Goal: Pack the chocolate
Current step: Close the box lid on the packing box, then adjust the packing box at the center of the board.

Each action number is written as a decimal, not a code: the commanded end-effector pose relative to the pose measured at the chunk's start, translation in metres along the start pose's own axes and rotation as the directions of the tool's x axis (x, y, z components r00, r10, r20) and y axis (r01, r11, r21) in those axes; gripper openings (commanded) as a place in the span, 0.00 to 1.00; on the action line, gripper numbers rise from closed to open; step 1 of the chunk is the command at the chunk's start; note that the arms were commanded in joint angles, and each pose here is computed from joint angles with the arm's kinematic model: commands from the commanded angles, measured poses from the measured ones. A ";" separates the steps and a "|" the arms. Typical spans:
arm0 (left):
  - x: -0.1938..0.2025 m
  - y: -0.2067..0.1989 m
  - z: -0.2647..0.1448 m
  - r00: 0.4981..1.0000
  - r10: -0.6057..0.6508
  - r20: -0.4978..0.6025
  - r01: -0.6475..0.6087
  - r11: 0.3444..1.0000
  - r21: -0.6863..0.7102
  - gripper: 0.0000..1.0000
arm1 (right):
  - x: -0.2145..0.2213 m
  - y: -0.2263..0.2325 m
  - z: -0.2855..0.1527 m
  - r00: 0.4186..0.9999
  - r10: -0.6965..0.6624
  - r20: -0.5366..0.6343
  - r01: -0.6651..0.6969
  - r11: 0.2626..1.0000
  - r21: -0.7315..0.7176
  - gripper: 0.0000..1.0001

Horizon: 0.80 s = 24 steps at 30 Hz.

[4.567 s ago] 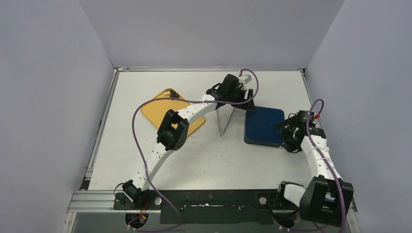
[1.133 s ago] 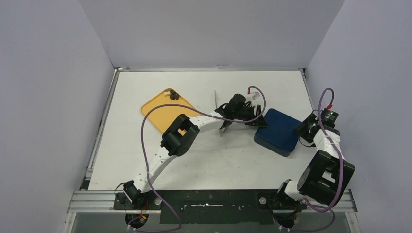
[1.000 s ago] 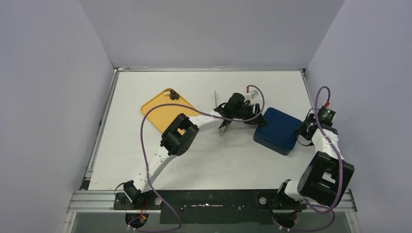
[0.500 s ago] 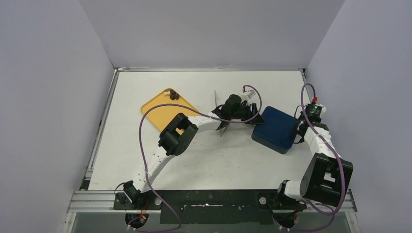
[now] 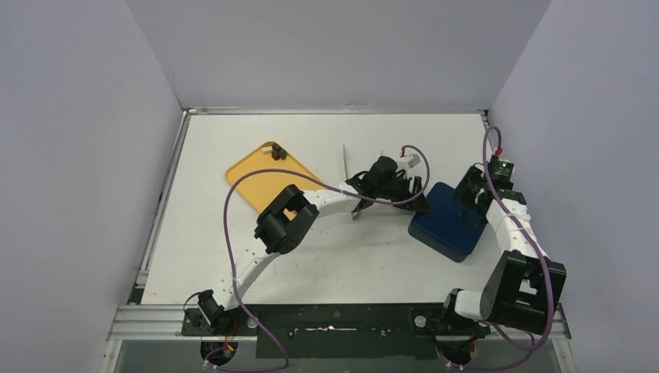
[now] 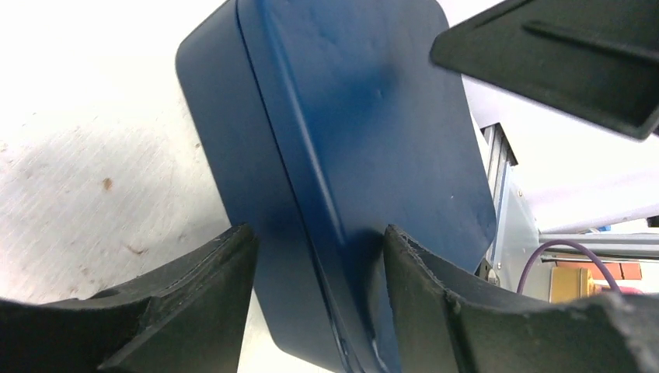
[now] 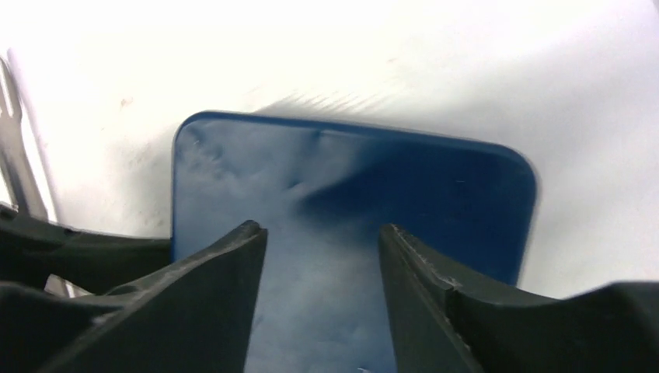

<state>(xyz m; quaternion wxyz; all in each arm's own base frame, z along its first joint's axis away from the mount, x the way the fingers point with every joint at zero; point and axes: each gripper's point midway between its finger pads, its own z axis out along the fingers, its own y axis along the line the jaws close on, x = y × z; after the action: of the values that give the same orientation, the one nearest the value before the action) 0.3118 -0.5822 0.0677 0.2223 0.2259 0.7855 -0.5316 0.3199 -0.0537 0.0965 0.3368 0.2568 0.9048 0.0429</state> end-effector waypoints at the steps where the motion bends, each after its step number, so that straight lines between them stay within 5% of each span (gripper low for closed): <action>1: -0.018 0.019 -0.026 1.000 0.000 -0.017 -0.002 0.995 -0.102 0.56 | -0.021 -0.024 -0.017 0.993 0.084 0.080 -0.087 0.996 0.032 0.60; 5: -0.035 0.024 -0.035 1.000 0.024 0.012 -0.022 0.987 -0.157 0.41 | -0.014 -0.048 -0.017 0.977 0.197 0.077 -0.200 0.979 0.028 0.74; 9: -0.036 0.025 -0.040 0.999 0.034 -0.005 -0.034 0.982 -0.188 0.33 | 0.002 -0.050 -0.008 0.969 0.245 0.044 -0.245 0.970 -0.006 0.76; 19: -0.054 -0.005 -0.049 0.998 0.068 0.009 -0.066 0.989 -0.134 0.57 | -0.010 -0.013 -0.005 0.969 0.245 0.040 -0.229 0.944 -0.236 0.50; 24: -0.068 -0.015 -0.056 0.996 0.083 0.034 -0.078 0.987 -0.139 0.60 | -0.022 -0.015 -0.011 0.968 0.242 0.059 -0.220 0.942 -0.251 0.50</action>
<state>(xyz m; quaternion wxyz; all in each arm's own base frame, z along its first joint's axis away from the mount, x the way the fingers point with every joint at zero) 0.3431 -0.5304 0.0485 0.2135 0.2116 0.8503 -0.4321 0.3061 -0.0715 0.0915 0.3627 0.3369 0.8539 0.1604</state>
